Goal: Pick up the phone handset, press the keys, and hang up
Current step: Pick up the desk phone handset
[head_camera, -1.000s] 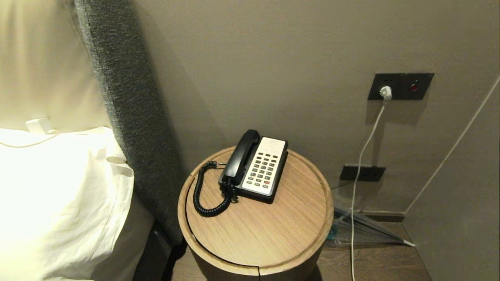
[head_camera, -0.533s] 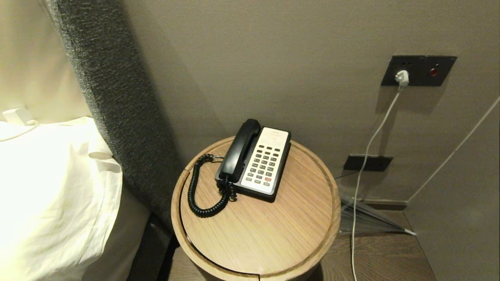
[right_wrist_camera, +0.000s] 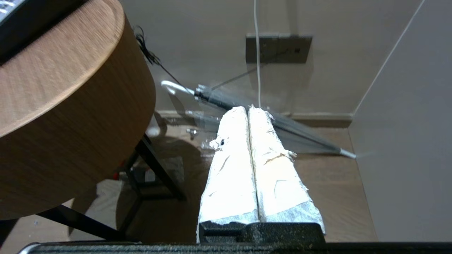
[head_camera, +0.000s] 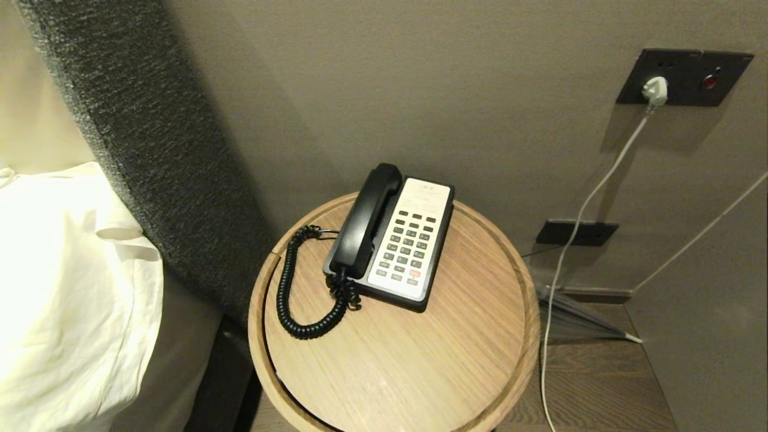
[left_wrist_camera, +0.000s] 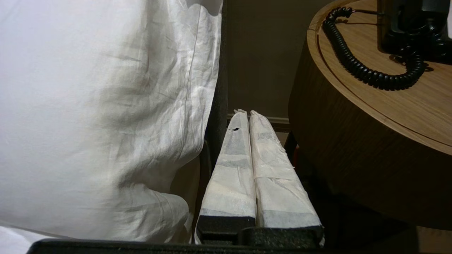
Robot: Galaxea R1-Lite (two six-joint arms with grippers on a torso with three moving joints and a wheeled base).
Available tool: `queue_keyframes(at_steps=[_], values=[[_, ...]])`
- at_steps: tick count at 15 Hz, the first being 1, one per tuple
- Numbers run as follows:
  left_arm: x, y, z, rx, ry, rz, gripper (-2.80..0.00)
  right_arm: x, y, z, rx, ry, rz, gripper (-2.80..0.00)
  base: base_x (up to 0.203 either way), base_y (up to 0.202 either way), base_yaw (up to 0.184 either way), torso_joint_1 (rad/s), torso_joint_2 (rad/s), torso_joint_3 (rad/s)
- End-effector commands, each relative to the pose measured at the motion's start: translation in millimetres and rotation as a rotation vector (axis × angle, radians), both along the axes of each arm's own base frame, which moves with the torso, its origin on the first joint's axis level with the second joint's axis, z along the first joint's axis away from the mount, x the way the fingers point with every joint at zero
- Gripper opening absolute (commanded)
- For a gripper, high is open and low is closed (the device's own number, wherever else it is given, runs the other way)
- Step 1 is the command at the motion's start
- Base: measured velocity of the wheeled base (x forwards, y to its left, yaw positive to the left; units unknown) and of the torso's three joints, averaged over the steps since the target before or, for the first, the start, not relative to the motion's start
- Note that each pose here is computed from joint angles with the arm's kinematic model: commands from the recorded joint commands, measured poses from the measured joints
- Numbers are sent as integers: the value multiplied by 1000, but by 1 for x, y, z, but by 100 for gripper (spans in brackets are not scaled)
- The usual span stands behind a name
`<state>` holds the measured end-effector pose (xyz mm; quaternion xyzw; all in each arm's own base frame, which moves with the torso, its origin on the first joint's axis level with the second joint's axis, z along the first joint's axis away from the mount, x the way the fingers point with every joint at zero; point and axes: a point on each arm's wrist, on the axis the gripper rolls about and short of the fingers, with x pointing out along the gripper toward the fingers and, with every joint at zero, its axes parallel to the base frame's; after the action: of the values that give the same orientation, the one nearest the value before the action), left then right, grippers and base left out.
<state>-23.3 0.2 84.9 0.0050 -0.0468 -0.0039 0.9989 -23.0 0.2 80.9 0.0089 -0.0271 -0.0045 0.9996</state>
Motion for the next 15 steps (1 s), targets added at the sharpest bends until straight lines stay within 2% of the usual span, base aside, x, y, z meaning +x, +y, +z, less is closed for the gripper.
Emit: queue_keyframes(at_steps=[1,11,15], values=[[3,0,-11,1,40,1,-280,2,0,-6,1,20,-1,-280,0,0,0,2,4,-198],[3,0,-11,2,40,1,-280,2,0,-6,1,20,-1,-280,0,0,0,2,2,-197],[3,0,-11,5,40,-1,-280,2,0,-6,1,20,0,-280,0,0,0,2,3,-47]])
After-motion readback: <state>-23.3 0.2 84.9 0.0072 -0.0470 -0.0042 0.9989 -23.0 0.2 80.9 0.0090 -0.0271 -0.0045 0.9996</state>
